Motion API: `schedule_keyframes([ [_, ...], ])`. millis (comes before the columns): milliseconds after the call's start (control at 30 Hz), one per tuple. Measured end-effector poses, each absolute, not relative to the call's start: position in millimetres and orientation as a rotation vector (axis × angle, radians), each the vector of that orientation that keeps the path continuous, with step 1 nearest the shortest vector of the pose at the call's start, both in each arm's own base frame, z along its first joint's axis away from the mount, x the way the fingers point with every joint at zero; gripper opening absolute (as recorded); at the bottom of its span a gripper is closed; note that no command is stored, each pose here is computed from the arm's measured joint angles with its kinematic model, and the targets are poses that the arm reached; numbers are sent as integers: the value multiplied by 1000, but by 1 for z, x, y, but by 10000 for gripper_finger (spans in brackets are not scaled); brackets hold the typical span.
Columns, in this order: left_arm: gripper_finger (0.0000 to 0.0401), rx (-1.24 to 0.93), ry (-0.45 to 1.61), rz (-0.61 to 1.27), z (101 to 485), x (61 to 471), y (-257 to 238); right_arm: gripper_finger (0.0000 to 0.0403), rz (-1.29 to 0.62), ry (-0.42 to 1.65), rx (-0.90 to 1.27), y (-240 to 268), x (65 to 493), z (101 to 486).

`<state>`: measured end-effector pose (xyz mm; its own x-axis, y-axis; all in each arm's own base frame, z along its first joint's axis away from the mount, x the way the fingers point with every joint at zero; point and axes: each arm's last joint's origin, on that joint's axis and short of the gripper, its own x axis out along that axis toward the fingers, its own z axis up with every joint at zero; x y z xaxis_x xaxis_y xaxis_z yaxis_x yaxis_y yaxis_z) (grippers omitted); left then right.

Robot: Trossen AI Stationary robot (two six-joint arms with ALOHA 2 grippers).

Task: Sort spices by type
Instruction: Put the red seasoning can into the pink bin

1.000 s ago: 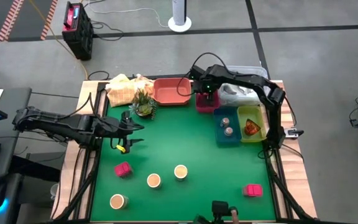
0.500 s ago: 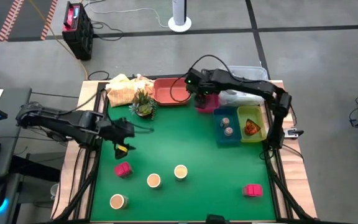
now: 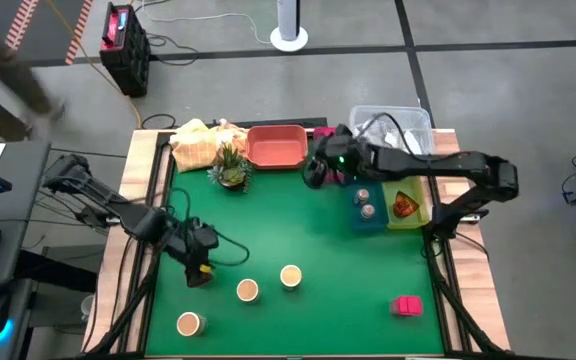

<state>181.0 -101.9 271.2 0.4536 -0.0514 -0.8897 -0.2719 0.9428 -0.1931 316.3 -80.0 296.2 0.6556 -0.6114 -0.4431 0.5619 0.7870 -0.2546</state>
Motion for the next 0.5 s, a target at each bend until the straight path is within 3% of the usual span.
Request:
schedule_keyframes([
  [233,264,-271,1131,305,274,175,-129,297,-700,500,-165,-46,322,292],
  [500,264,-264,1170,350,265,167,-145,297,-626,479,-176,-21,325,293],
])
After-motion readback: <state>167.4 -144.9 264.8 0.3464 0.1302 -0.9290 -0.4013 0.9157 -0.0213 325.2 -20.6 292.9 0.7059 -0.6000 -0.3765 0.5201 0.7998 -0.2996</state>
